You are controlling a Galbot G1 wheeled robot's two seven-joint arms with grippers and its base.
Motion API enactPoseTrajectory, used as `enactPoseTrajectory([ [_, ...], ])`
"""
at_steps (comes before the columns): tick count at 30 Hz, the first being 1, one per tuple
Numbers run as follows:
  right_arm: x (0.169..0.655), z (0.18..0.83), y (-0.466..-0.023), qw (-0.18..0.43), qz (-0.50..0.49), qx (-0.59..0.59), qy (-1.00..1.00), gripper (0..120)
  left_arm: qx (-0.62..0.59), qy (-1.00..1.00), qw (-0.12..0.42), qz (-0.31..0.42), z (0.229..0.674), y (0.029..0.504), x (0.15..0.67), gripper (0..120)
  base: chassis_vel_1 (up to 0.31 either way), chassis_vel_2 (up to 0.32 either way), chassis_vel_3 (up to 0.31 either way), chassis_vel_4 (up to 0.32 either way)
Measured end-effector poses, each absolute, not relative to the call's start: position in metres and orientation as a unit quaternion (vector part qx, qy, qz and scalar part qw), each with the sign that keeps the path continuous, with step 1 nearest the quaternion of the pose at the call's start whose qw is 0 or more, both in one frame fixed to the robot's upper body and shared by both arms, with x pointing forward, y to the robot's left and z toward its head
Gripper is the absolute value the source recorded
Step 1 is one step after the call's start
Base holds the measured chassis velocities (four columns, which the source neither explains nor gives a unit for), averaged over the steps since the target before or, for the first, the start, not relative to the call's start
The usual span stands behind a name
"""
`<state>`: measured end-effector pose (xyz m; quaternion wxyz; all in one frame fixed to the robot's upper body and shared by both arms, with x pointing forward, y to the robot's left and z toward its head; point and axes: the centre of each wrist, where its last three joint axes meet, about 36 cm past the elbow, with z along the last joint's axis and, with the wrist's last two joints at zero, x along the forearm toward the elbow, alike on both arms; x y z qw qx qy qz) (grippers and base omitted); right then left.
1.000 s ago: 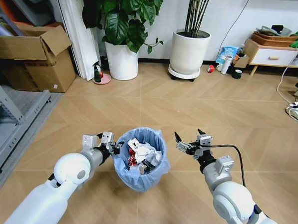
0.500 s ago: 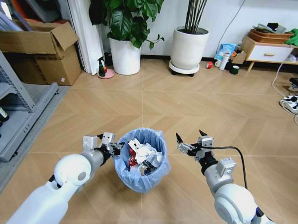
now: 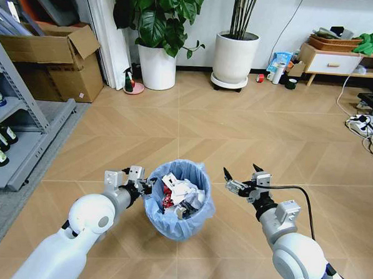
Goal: Pick up the trash bin and place the garbage on the floor into it.
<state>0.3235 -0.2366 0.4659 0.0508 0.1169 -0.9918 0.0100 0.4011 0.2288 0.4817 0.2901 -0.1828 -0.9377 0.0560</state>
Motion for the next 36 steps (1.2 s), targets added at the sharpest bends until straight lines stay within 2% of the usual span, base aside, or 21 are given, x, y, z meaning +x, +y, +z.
enactPoseTrajectory([
  [36,0.311,0.469,-0.239,0.053,0.007,0.115,-0.992,100,-0.185,-0.937,0.291,0.052,0.482,0.227,0.39,0,0.025,-0.025,-0.024,0.025],
])
